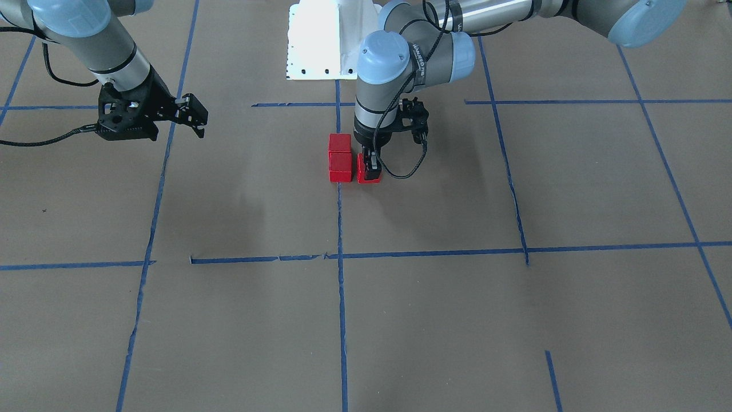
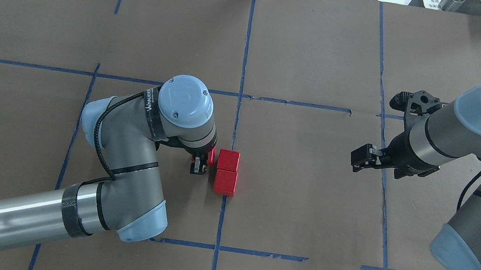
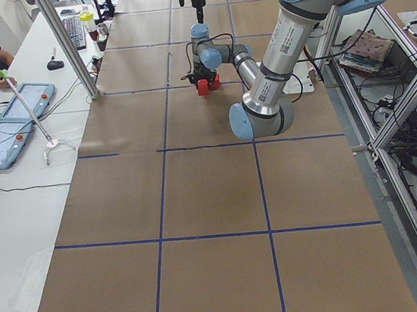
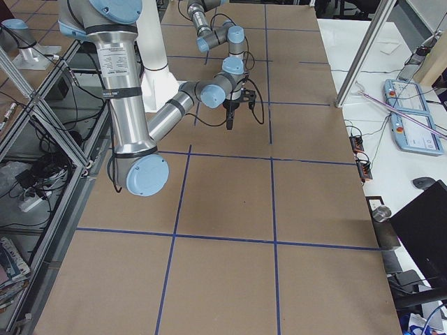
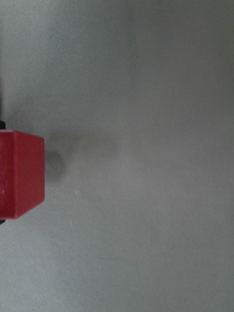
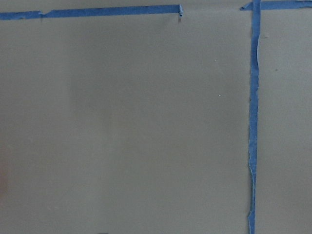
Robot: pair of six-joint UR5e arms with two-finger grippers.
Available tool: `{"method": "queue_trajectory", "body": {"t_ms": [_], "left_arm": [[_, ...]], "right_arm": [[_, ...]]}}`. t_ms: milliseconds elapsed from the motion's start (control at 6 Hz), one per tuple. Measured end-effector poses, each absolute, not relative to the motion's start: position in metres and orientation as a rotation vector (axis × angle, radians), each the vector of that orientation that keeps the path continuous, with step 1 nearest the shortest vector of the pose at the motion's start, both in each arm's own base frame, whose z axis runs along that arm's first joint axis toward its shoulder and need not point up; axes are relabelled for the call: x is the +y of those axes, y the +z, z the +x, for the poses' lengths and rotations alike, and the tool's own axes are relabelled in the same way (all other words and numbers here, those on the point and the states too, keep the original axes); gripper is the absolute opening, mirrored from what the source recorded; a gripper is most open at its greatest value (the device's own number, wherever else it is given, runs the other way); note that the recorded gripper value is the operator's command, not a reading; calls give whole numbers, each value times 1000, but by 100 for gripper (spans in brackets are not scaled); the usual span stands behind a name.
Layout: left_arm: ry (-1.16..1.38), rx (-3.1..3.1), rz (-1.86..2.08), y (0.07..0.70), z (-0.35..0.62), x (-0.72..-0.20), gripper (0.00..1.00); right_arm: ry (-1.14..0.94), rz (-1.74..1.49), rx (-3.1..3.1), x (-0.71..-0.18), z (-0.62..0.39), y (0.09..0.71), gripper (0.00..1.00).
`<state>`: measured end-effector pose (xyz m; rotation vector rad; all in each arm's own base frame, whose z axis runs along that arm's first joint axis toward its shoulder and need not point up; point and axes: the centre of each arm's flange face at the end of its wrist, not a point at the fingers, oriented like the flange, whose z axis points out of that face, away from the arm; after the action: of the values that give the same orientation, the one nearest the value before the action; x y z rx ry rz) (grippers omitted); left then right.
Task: Form red blocks into L shape at center
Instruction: 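Set the cube beside the farther cube of the column and open the left gripper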
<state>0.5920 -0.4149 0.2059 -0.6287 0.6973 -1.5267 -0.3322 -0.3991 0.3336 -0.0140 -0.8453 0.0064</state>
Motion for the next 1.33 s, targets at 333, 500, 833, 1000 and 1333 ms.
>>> {"method": "queue_trajectory", "body": {"t_ms": [333,500,833,1000,1333], "left_arm": [[-1518,692,-631,205,597,-410,0],[-1515,691,-631,205,598,-408,0],[-1511,689,-630,205,601,-407,0],[-1510,688,-629,204,603,-409,0],[-1505,685,-628,201,609,-409,0]], "right_arm": [[6,-15,-845,-399,-332,334,100],[6,-15,-846,-399,-332,334,100],[6,-15,-846,-399,-332,334,100],[7,-17,-844,-399,-331,335,100],[9,-19,-840,-398,-331,338,100]]}}
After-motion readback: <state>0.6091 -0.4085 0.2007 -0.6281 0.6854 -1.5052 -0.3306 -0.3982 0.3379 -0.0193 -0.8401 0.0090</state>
